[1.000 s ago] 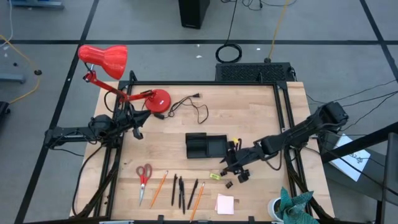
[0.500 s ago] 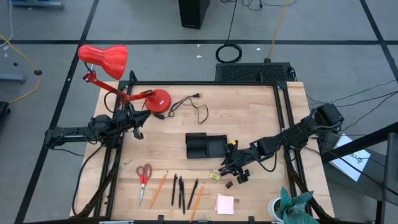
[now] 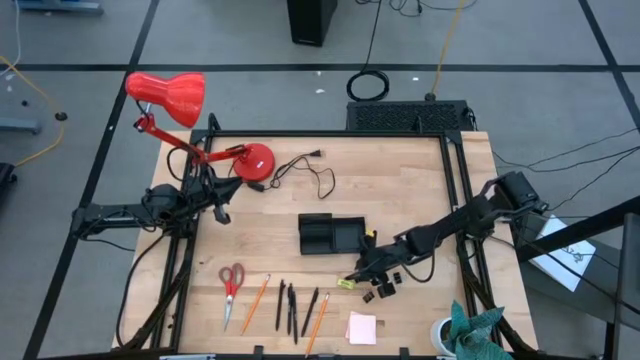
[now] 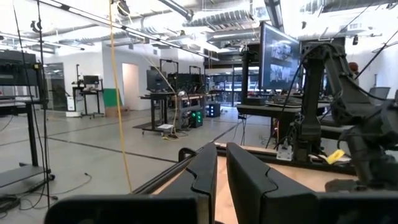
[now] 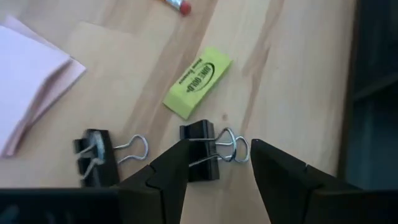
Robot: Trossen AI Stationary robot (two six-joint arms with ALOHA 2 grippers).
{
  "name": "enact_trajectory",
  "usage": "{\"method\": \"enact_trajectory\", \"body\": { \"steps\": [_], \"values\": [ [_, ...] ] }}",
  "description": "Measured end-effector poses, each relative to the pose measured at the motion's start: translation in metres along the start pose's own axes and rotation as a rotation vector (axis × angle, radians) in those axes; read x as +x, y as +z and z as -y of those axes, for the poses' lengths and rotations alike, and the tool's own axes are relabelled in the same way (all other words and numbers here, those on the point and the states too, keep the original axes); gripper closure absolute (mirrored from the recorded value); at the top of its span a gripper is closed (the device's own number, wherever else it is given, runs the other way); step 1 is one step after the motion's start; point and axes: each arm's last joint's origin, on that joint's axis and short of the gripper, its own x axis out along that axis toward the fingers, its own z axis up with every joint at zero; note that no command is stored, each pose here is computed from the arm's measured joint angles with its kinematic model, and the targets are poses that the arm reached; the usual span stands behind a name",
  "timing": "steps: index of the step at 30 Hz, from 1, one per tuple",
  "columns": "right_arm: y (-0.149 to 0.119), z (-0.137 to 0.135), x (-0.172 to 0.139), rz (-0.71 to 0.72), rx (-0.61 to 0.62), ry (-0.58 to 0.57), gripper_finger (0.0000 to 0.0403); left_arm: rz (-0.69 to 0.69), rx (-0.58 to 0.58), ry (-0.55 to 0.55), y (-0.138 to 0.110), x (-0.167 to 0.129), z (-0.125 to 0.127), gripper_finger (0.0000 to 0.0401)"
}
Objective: Pick and place office supplies into organizer
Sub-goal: Put the black binder clip into the desk organizer
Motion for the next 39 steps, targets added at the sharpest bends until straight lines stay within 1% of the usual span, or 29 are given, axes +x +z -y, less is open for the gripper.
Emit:
{"method": "enact_trajectory", "body": {
  "steps": [4,10,15,18,20,24,34,36,39],
  "values": [
    [0.0000,0.0000,0.0011,0.001,0.003,0.000,0.0239,-0.001,0.003,-0.002,-0.0001,0.0000,0.0001,0.0361],
    [0.0070,-0.0005,-0.0085,0.050,0.002,0.003,0.0239,0.000,0.005,-0.001,0.0000,0.0000,0.0000,0.0361],
    [0.0064,-0.0006,-0.0082,0.044,0.002,0.007,0.0243,0.000,0.006,-0.001,0.0000,0.0000,0.0000,0.0361],
    [0.0056,-0.0013,-0.0081,0.034,0.002,0.032,0.0252,0.000,0.006,0.000,0.0000,0.0000,0.0000,0.0361],
    [0.0056,-0.0019,-0.0081,0.034,-0.005,0.053,0.0261,0.000,0.006,0.001,0.0000,0.0000,0.0000,0.0361],
    [0.0054,-0.0020,-0.0081,0.032,-0.026,0.054,0.0289,-0.001,0.006,0.003,0.0000,0.0000,-0.0001,0.0361],
    [0.0058,-0.0020,-0.0084,0.036,-0.054,0.053,0.0390,-0.001,0.010,0.004,-0.0001,0.0000,-0.0001,0.0361],
    [0.0063,-0.0020,-0.0084,0.042,-0.062,0.051,0.0398,-0.001,0.010,0.003,-0.0001,0.0000,-0.0001,0.0361],
    [0.0069,-0.0023,-0.0084,0.047,-0.048,0.051,0.0397,-0.001,0.011,0.004,-0.0001,0.0000,-0.0001,0.0361]
  ]
}}
